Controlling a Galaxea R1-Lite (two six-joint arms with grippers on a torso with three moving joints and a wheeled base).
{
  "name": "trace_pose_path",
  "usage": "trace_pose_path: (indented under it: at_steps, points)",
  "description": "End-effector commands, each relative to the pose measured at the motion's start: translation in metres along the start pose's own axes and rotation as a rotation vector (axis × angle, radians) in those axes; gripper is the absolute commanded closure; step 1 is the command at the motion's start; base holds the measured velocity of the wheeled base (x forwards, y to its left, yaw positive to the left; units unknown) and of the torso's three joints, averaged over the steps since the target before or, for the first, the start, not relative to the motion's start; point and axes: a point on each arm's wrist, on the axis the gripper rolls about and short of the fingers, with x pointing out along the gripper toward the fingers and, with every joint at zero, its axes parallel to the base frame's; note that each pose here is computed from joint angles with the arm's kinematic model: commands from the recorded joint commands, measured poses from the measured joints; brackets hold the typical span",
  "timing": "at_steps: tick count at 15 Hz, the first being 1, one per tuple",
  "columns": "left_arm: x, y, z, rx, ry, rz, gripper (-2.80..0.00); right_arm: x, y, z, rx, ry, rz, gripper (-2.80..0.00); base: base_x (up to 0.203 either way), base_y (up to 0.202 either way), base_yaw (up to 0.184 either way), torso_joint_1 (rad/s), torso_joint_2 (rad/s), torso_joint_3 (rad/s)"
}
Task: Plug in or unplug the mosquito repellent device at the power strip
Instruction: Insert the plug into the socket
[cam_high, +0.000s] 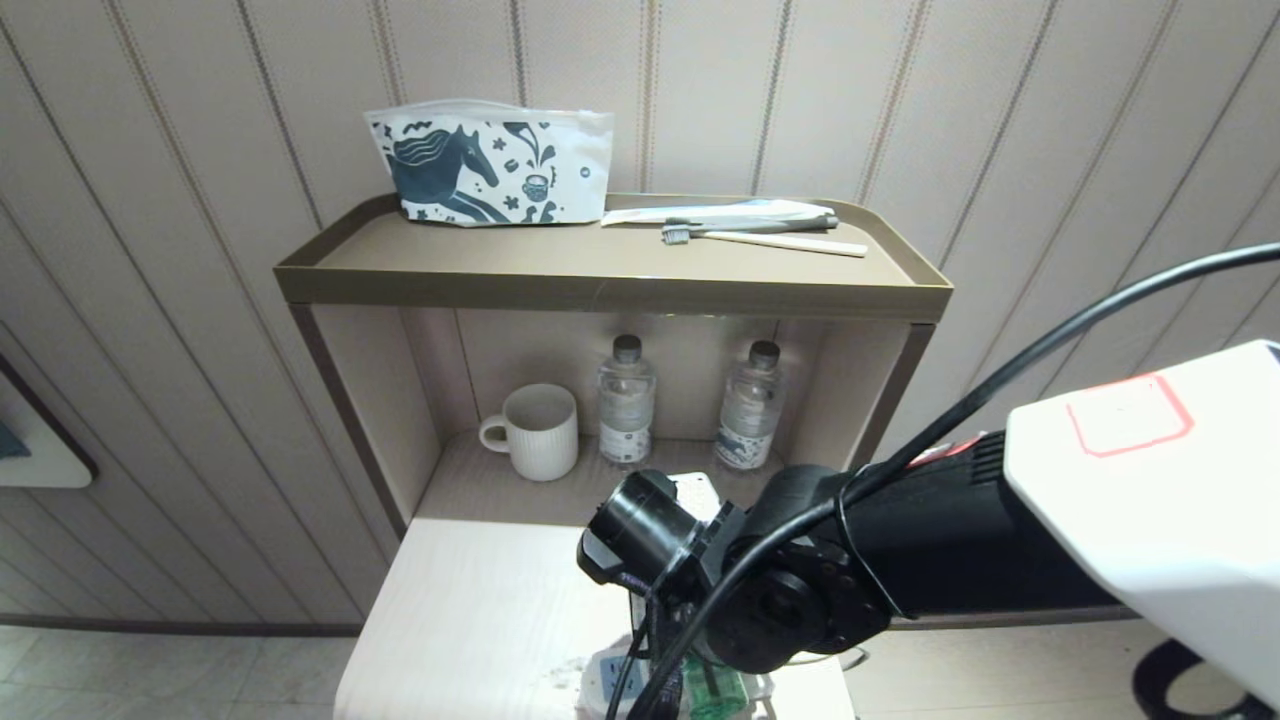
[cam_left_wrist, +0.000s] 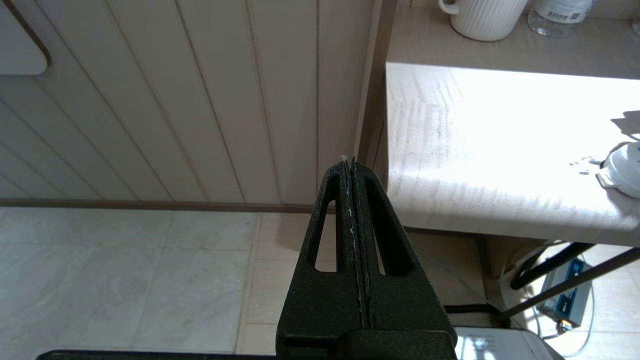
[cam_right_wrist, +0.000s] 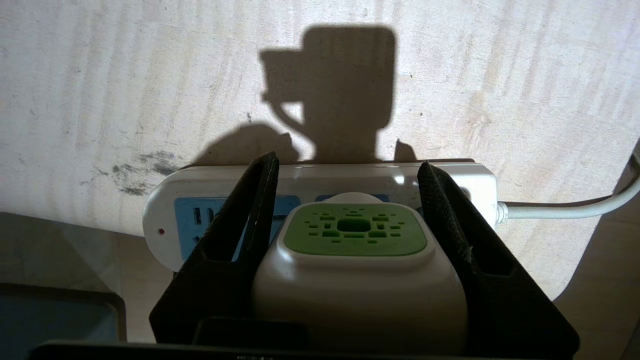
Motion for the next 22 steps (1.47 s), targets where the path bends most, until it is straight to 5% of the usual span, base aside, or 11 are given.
trace_pose_path:
  at_steps: [1,22]
  points:
    - [0.0,0.0,0.0,0.0,0.003,0.0,0.0,-0.003,-0.005,0.001,0.012,-0.001,-0.008,0.0,0.0,0.0,0.0,0.0,0.0,0.0]
    - [0.0,0.0,0.0,0.0,0.003,0.0,0.0,-0.005,-0.005,0.028,0.075,-0.069,0.026,0.0,0.0,0.0,0.0,0.0,0.0,0.0]
